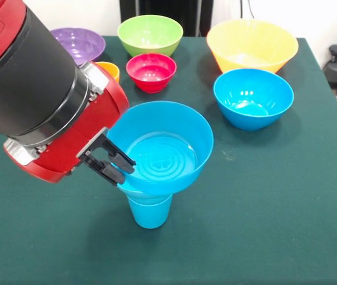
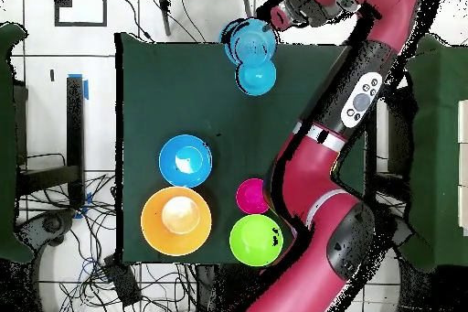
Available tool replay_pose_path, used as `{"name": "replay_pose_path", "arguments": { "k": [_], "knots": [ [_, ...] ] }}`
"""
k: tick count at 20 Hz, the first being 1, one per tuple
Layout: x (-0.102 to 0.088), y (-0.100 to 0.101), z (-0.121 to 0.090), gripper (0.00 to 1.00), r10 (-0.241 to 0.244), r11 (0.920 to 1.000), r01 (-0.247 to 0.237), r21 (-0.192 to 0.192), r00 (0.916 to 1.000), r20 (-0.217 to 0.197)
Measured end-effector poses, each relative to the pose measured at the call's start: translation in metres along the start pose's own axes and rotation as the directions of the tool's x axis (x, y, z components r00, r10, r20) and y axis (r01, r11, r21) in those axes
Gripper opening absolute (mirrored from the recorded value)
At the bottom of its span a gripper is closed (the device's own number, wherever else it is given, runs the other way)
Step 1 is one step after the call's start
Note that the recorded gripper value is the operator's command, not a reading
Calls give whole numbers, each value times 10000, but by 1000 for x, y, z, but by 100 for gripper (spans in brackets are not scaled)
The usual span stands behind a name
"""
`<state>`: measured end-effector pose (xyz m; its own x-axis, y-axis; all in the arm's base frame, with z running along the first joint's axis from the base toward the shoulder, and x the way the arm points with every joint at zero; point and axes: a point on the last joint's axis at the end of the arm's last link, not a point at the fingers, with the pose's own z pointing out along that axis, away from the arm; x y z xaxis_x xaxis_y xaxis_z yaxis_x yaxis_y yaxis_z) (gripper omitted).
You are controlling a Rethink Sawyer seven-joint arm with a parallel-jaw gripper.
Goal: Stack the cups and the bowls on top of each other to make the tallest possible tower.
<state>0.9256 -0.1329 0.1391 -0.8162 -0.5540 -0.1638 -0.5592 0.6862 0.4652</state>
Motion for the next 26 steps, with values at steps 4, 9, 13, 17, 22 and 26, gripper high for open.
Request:
{"name": "replay_pose_path", "arguments": {
  "k": [4, 9, 13, 17, 22, 26],
  "knots": [
    [2, -2, 1, 0, 45, 10000, -45, -6, 10000, -17],
    [3, -4, 2, 0, 67, 10000, -67, 31, 10000, 32],
    [1, -7, 2, 0, -78, 9998, 75, 169, 9998, 164],
    [0, -10, 3, 0, -400, 9988, 391, 284, 9987, 322],
    [2, -15, 4, 0, -783, 9962, 765, 426, 9961, 414],
    [4, -19, 5, 0, -1013, 9936, 988, 554, 9939, 444]
  ]
}}
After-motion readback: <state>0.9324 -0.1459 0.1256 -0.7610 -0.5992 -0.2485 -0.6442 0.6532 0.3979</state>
